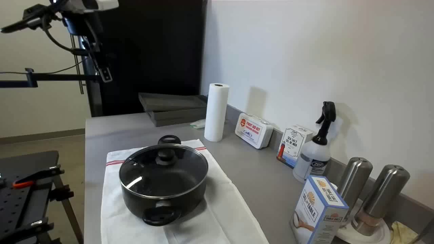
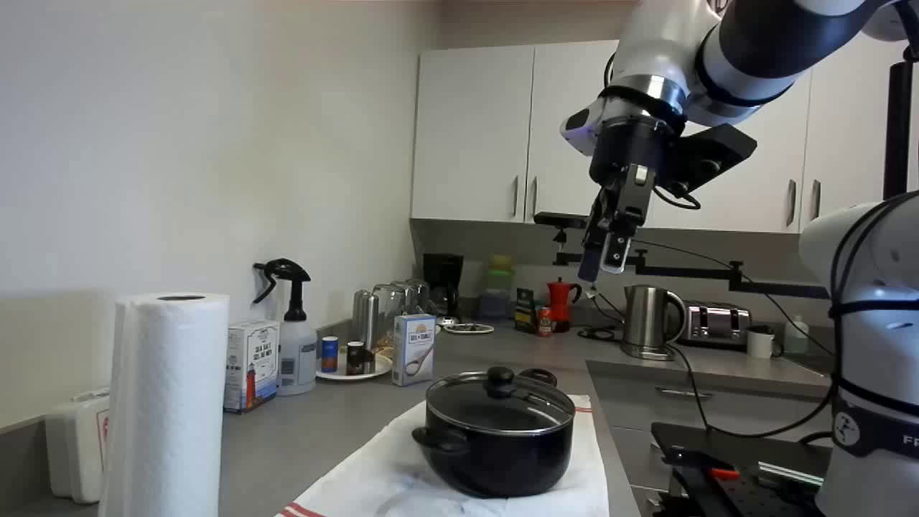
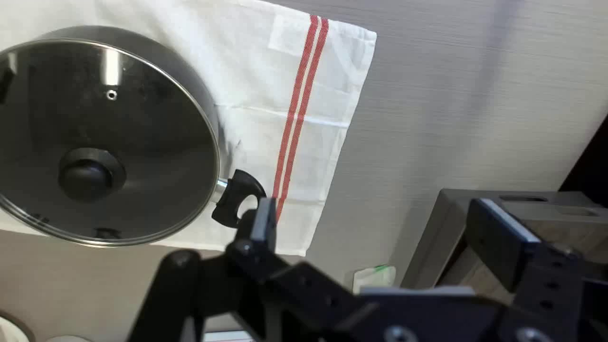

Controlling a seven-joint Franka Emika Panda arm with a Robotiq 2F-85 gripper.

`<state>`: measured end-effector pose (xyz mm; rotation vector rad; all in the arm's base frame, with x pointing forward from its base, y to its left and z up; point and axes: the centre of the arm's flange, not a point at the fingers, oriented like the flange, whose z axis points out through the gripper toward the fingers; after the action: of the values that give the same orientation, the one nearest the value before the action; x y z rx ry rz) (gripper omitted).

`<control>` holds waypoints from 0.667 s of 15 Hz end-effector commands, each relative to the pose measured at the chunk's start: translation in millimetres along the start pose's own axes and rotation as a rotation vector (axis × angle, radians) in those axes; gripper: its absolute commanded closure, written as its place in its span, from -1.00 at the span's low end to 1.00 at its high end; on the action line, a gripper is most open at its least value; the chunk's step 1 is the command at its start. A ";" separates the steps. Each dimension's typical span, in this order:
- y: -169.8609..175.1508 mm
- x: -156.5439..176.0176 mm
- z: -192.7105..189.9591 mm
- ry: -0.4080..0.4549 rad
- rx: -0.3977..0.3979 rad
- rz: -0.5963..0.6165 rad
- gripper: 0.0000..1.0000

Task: Take the lid off the pot

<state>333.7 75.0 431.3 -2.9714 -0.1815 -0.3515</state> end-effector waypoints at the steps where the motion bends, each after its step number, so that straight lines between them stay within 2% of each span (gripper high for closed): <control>1: 0.8 -2.8 4.7 -0.014 -0.001 0.001 -1.00; 10: 2.1 -5.5 13.2 -0.037 -0.003 0.004 -1.00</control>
<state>331.5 74.4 417.0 -2.9821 -0.1791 -0.2973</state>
